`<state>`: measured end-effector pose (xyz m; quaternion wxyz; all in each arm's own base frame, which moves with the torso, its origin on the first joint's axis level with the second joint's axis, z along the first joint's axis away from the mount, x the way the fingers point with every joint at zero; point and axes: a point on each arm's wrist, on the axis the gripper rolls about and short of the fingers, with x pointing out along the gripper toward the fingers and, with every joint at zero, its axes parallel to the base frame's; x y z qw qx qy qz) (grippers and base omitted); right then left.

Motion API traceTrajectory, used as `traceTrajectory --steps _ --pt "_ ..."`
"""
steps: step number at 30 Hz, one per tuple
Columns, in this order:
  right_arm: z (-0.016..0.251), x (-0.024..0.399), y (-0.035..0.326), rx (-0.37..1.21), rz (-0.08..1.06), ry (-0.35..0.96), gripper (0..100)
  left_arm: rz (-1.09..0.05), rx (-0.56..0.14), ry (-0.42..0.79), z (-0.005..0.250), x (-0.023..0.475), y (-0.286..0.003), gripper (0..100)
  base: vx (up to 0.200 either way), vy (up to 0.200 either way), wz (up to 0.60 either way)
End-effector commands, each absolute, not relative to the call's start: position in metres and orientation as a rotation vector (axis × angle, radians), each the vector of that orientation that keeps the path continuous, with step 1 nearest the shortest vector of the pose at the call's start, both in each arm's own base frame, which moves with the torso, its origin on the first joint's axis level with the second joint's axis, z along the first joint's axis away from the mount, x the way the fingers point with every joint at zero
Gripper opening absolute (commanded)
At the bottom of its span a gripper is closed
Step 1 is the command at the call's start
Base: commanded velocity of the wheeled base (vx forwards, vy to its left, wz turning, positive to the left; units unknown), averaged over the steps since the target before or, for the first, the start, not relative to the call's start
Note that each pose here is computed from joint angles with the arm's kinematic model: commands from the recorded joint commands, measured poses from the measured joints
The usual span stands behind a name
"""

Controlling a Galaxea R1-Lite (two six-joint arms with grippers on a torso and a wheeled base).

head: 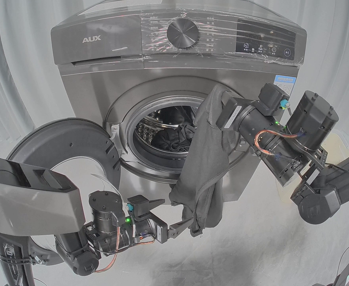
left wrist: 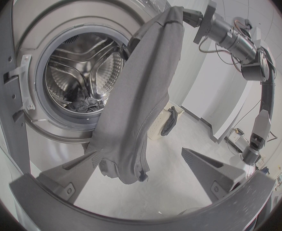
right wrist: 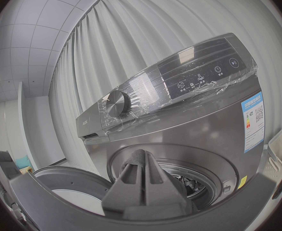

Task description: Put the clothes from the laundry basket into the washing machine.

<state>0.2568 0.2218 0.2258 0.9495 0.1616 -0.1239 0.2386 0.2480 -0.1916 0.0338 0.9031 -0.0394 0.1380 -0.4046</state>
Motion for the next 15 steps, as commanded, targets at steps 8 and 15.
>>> traceTrajectory --steps 8,15 --pt "0.231 0.257 0.231 0.370 0.481 -0.247 0 -0.857 -0.055 0.340 0.001 0.262 -0.202 100 0.000 0.000 0.00" --pt "0.232 0.255 0.233 0.374 0.491 -0.248 0 -0.855 -0.060 0.343 -0.019 0.280 -0.209 100 0.000 0.000 0.00"
